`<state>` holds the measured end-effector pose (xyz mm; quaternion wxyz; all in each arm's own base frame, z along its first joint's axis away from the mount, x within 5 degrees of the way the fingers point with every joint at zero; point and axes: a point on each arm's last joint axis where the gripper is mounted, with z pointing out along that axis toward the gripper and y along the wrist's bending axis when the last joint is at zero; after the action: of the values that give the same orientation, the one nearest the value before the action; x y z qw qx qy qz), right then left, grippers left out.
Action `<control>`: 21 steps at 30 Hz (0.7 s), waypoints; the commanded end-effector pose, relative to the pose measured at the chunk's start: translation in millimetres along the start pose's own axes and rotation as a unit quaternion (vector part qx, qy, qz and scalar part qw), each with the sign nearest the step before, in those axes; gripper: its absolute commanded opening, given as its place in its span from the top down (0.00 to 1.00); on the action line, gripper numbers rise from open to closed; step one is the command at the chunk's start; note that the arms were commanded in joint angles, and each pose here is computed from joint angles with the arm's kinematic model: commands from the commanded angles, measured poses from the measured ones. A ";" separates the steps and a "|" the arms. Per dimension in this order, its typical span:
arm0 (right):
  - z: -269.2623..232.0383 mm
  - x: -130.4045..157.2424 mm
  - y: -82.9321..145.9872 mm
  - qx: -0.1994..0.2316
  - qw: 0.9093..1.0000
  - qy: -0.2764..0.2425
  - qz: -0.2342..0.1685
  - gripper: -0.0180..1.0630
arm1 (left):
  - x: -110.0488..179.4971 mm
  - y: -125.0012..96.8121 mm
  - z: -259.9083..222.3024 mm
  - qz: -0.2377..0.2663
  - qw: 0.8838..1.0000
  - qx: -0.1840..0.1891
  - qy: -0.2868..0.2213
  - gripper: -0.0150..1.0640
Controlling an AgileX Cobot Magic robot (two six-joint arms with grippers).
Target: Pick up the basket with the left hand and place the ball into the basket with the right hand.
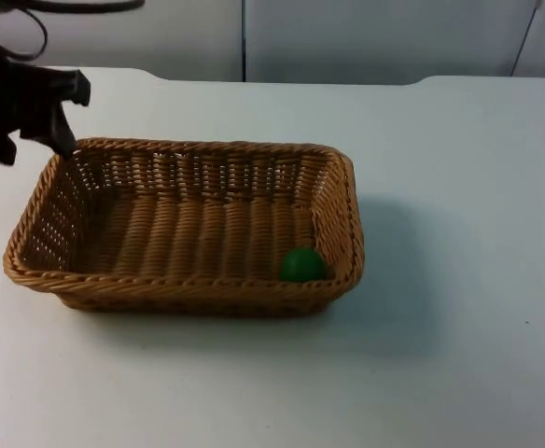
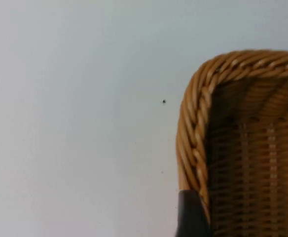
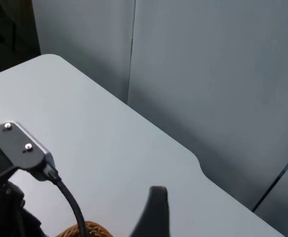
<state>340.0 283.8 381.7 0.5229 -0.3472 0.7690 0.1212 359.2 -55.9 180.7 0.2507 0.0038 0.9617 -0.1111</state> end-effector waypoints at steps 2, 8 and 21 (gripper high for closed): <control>-4.5 -5.1 -2.2 0.009 1.000 -0.011 -0.016 0.33 | -8.5 -6.0 -37.3 0.027 0.999 0.001 -0.034 0.77; -17.6 -5.8 -6.6 0.024 0.999 0.017 -0.039 0.72 | -11.1 -15.9 -107.9 0.083 0.993 -0.008 -0.088 0.99; -57.6 -9.2 -12.9 0.032 0.996 0.075 -0.037 0.99 | 64.4 -25.9 -211.8 0.116 0.984 0.015 -0.131 0.99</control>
<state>311.6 248.8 412.3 0.4796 -0.3663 0.7957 0.0519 206.3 -39.8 333.9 0.3825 0.0996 0.9133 -0.0980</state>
